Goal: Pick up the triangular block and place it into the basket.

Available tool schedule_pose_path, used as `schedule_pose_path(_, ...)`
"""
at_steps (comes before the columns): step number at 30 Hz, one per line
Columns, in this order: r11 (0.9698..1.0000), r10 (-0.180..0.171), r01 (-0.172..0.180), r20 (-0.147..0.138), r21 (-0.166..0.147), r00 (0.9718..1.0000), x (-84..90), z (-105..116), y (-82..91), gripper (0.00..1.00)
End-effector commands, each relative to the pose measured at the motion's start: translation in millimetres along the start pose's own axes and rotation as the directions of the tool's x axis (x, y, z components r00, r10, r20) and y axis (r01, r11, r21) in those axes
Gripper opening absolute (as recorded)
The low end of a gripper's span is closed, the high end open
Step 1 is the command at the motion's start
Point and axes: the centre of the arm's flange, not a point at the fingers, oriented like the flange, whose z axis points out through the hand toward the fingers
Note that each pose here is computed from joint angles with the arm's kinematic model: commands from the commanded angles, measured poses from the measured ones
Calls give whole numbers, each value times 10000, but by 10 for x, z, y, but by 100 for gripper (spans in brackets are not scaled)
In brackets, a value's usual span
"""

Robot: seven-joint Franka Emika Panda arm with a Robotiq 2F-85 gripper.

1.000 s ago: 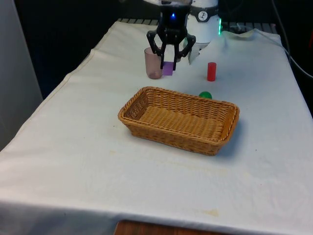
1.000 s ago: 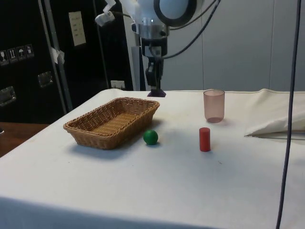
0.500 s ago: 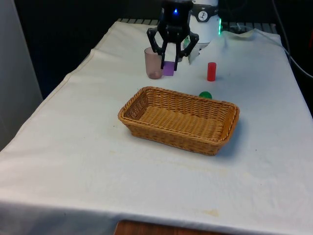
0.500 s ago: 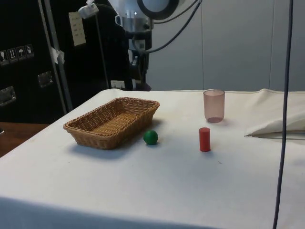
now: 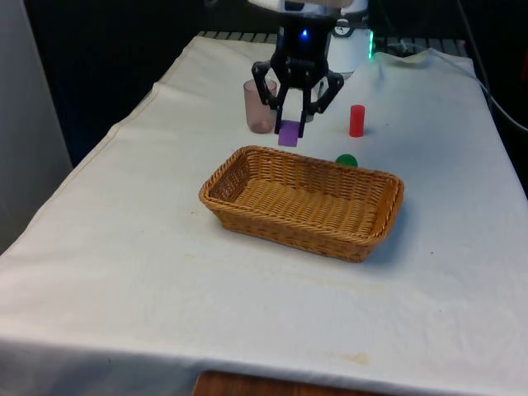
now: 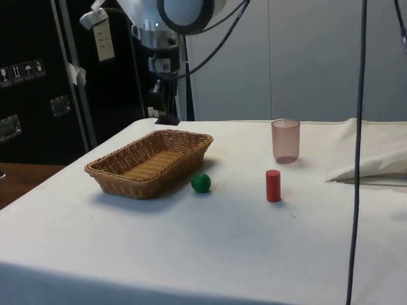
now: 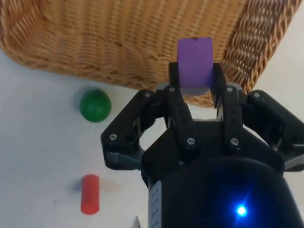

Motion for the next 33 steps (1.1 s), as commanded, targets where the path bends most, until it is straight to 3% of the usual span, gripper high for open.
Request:
schedule_pose_path(1, 10000, 24, -24, 46, 62, 10000, 68, 31, -33, 33)
schedule_pose_path(7, 10000, 23, -23, -32, -27, 10000, 197, 140, -64, 33)
schedule_pose_path(14, 10000, 33, -33, 45, 64, 10000, 298, 424, -129, 33)
schedule_pose_path(16, 10000, 57, -56, 118, -68, 9999, 300, 488, -125, 33)
schedule_pose_path(17, 10000, 34, -35, 85, 51, 10000, 303, 542, -152, 33)
schedule_pose_path(25, 10000, 60, -60, 154, 8, 9999, 276, 846, -198, 33)
schedule_pose_path(26, 9999, 53, -51, 189, -120, 9998, 267, 837, -185, 33)
schedule_pose_path(29, 10000, 70, -70, 175, 4, 9998, 269, 926, -215, 33)
schedule_pose_path(33, 10000, 72, -72, 192, -11, 9998, 269, 962, -220, 45)
